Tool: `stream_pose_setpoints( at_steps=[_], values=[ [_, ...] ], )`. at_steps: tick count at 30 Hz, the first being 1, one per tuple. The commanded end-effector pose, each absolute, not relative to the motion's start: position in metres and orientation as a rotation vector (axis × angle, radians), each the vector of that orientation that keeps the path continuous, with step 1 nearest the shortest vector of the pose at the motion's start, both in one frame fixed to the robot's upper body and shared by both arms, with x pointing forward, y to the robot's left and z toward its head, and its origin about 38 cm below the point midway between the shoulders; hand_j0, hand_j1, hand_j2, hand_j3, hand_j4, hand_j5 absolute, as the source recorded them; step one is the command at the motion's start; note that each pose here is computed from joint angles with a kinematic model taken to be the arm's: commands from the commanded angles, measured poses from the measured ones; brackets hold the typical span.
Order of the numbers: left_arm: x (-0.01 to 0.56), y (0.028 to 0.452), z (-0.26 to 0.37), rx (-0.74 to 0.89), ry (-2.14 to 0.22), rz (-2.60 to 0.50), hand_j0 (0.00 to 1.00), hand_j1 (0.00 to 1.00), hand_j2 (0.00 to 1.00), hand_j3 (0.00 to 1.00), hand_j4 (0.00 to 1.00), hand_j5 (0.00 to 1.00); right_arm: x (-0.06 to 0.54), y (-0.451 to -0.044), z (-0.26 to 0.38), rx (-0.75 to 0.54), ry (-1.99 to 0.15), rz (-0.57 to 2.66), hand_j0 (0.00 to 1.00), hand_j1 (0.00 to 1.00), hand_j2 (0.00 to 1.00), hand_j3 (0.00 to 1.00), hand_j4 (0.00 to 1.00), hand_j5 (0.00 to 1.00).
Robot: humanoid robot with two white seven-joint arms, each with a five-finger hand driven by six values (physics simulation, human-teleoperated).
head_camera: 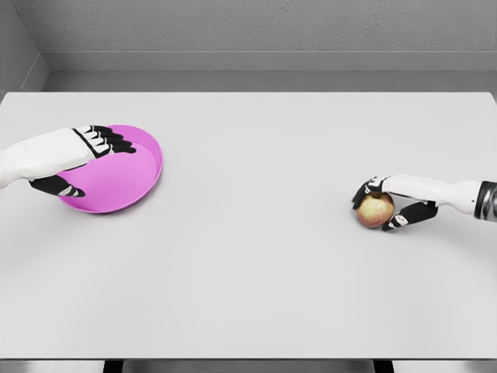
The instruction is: Put the apple on the plate with both arms
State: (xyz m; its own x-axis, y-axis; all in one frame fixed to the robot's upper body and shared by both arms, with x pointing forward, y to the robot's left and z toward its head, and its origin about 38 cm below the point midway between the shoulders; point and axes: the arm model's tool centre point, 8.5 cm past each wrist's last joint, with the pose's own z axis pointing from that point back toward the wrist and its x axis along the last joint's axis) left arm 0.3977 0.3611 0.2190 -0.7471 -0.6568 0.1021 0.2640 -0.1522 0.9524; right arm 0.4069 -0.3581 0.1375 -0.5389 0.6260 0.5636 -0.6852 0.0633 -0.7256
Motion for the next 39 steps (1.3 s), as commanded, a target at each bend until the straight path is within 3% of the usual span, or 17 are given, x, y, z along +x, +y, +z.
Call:
stream_pose_setpoints(
  at_steps=[1,6,15,21,23,26,28,34,39],
  values=[
    [0.398,0.361,0.22,0.451,-1.511,-1.946,1.0,1.0,1.0,1.0,1.0,1.0,0.407,-0.358,0.138,0.072,-1.346,1.658,0.39,0.39,0.39,0.39,0.39,0.39],
    [0.398,0.361,0.22,0.451,-1.511,-1.946,1.0,1.0,1.0,1.0,1.0,1.0,0.416,-0.334,0.156,0.11,-1.447,1.647,0.43,0.43,0.43,0.43,0.43,0.43],
    [0.398,0.361,0.22,0.451,-1.511,-1.946,1.0,1.0,1.0,1.0,1.0,1.0,0.441,-0.211,0.177,0.299,-1.665,1.681,0.44,0.44,0.44,0.44,0.44,0.44],
    [0.398,0.361,0.219,0.45,-1.509,-1.947,1.0,1.0,1.0,1.0,1.0,1.0,0.437,-0.158,0.174,0.405,-1.682,1.728,0.45,0.45,0.45,0.45,0.45,0.45],
    [0.398,0.361,0.219,0.45,-1.509,-1.947,1.0,1.0,1.0,1.0,1.0,1.0,0.434,-0.156,0.177,0.411,-1.694,1.737,0.46,0.46,0.46,0.46,0.46,0.46],
    [0.398,0.361,0.219,0.45,-1.509,-1.947,1.0,1.0,1.0,1.0,1.0,1.0,0.435,-0.156,0.181,0.408,-1.711,1.743,0.56,0.56,0.56,0.56,0.56,0.56],
    [0.398,0.359,0.219,0.445,-1.515,-1.945,1.0,1.0,1.0,1.0,1.0,1.0,0.434,-0.156,0.187,0.402,-1.734,1.749,1.0,1.0,1.0,1.0,1.0,1.0],
    [0.398,0.359,0.218,0.444,-1.517,-1.945,1.0,1.0,1.0,1.0,1.0,1.0,0.436,-0.174,0.194,0.363,-1.766,1.743,1.0,1.0,1.0,1.0,1.0,1.0],
    [0.398,0.359,0.218,0.449,-1.512,-1.951,1.0,1.0,1.0,1.0,1.0,1.0,0.45,-0.276,0.239,0.08,-1.874,1.522,1.0,1.0,1.0,1.0,1.0,1.0]
  ],
)
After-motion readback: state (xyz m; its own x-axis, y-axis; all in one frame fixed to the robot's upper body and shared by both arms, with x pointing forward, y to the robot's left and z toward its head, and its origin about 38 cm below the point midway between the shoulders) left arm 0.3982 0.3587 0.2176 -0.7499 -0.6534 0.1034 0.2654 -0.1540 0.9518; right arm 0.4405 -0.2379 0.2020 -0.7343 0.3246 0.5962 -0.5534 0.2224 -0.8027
